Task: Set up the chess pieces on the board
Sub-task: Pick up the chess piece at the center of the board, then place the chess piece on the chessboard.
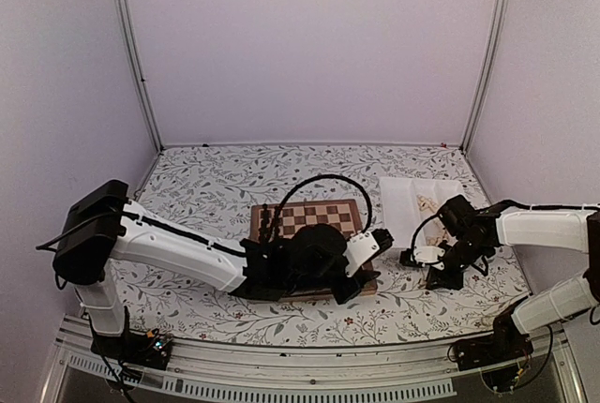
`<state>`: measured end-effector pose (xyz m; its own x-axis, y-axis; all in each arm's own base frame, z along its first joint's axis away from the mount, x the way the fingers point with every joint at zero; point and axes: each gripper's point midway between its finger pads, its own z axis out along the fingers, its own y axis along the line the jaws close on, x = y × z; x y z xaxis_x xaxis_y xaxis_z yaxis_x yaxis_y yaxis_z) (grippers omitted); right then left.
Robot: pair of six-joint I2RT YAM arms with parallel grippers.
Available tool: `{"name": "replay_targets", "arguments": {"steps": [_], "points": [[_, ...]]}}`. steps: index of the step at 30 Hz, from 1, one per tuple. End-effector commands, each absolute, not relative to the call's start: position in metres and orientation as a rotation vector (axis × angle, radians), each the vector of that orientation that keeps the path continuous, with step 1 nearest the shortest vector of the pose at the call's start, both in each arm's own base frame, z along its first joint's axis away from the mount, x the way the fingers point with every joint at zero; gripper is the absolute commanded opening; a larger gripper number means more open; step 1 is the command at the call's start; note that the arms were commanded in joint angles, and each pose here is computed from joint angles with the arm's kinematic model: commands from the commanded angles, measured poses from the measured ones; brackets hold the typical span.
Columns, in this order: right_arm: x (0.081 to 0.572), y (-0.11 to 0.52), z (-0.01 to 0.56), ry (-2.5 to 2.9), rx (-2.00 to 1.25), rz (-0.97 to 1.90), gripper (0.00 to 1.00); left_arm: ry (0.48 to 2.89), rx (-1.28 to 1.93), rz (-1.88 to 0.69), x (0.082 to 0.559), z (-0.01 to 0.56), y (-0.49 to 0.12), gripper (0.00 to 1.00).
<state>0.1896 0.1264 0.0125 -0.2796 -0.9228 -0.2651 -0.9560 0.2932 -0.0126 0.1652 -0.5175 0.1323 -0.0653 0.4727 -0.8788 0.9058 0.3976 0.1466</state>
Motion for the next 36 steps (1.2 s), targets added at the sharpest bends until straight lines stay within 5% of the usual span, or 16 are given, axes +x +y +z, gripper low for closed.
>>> {"name": "replay_targets", "arguments": {"steps": [1,6,15,36], "points": [[0.199,0.137,0.036,2.253,-1.704,0.237,0.05,1.706,1.090,-0.741,0.182,0.161,-0.509,0.38],[0.196,0.171,0.086,2.100,-1.660,0.456,0.05,1.727,1.066,-1.003,0.178,0.169,-0.509,0.48],[0.184,0.210,0.134,1.927,-1.696,0.675,0.06,1.751,1.042,-1.319,0.176,0.178,-0.528,0.48],[0.176,0.228,0.151,1.887,-1.747,0.782,0.08,1.816,1.045,-1.439,0.189,0.162,-0.551,0.47]]}}
